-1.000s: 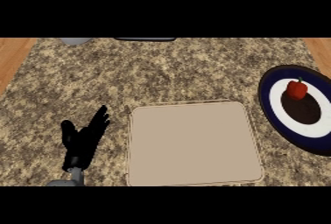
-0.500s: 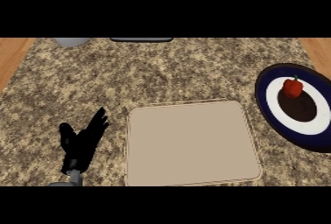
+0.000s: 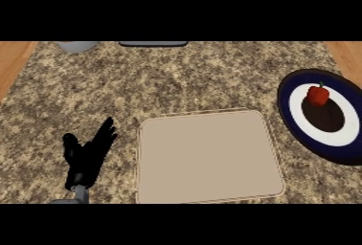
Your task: Pick the bell pepper from the tray and place it in the plate
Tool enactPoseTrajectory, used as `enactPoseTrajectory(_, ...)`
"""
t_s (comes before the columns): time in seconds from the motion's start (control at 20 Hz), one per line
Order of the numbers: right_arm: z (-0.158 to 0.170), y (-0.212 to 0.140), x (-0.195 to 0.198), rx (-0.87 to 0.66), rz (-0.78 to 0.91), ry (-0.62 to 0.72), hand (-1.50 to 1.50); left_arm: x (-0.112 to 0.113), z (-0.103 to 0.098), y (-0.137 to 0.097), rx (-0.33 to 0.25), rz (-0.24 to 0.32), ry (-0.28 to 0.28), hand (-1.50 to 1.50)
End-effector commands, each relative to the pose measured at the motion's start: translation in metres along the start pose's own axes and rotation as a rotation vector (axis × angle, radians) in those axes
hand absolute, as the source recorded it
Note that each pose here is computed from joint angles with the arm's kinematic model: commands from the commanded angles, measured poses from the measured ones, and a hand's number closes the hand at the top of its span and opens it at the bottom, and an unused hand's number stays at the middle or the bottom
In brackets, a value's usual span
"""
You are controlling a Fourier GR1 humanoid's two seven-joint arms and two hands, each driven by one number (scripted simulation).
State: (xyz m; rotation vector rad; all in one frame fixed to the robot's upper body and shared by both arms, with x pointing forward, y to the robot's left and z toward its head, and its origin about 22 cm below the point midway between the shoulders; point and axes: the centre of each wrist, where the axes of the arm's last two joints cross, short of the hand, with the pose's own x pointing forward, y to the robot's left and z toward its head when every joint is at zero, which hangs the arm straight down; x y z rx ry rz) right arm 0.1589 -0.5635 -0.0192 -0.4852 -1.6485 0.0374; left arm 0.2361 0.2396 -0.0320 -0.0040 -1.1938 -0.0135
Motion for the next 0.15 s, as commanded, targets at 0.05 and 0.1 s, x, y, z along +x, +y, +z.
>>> enactPoseTrajectory(0.05,0.010,-0.004,-0.003,0.068,-0.128,-0.139,-1.50,-0.017,0.001,-0.006,0.005,0.007,0.005,0.00)
enactPoseTrajectory(0.1,0.025,-0.008,-0.009,0.072,-0.109,-0.139,-1.50,-0.002,0.001,0.005,-0.003,0.014,-0.017,0.00)
